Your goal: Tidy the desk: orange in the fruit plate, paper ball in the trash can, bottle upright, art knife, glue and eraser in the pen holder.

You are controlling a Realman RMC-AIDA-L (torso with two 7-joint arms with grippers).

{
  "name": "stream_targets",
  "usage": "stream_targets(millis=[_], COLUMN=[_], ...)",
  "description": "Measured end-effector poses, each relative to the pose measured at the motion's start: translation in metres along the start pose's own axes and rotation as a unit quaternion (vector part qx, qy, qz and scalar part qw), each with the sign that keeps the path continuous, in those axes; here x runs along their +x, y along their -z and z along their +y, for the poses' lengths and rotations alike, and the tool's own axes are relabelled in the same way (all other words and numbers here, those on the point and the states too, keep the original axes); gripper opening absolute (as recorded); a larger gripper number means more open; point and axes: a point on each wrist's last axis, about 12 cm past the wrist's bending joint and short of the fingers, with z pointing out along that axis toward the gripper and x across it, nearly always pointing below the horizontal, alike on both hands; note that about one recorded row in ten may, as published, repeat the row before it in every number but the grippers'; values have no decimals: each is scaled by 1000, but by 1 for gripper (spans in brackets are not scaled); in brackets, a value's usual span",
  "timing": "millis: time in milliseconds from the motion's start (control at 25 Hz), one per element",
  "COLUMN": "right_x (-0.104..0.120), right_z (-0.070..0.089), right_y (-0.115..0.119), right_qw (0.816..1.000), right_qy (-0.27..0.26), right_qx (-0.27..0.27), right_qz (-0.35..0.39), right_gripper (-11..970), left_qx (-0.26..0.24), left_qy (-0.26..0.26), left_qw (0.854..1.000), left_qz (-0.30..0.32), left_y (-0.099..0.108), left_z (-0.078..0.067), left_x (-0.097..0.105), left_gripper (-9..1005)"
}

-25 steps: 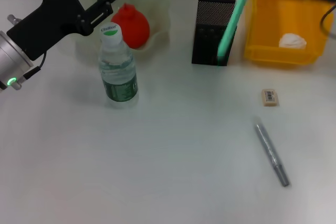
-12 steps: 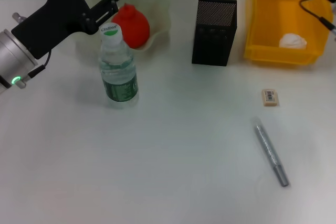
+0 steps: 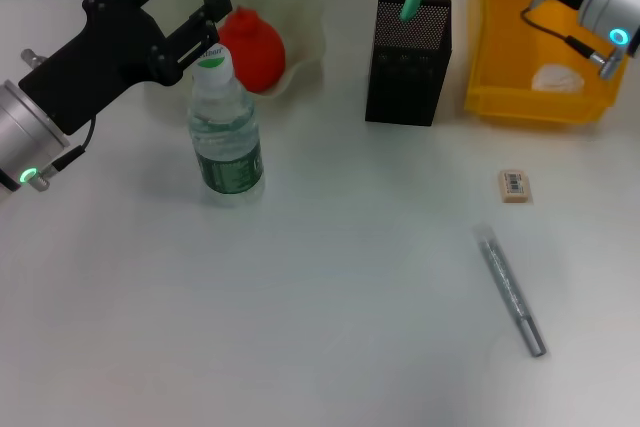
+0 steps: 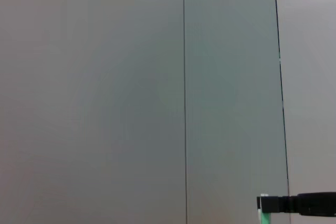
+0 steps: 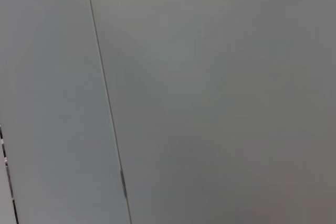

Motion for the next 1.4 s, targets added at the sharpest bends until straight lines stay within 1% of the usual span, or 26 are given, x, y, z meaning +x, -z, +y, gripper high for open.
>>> stream_targets(millis=[200,360,560,720,920,1080,1200,1280,1320,1400], right_x=[7,11,15,16,15,5,-13,-29,-32,-42], right_z=[1,5,9,8,6,8,12,16,17,20], right_y=[-3,-4,-4,-1,1,10,18,24,26,30], right_qw=[1000,1000,998,998,997,994,990,985,980,965], right_qy=[-6,-16,-40,-54,-72,-86,-87,-85,-92,-104], right_qx=[9,3,-7,-6,-5,-33,-60,-58,-52,-32], right_qz=[14,23,39,41,41,52,94,140,167,238], right_gripper=[228,241,256,268,493,508,519,522,520,518], left_qx=[-1,-2,1,2,3,4,4,3,3,2], left_qy=[2,2,2,-2,-3,-4,-5,-6,-6,-6], left_qw=[1000,1000,1000,1000,1000,1000,1000,1000,1000,1000], left_qz=[1,1,2,1,0,-1,-1,-2,-2,-3], left_y=[3,4,4,4,5,5,5,5,5,5], left_z=[-1,-1,-1,-2,-2,-2,-1,-1,-1,0], left_x=[1,2,2,2,2,1,1,0,0,0], left_gripper=[626,626,626,626,626,626,626,626,626,626])
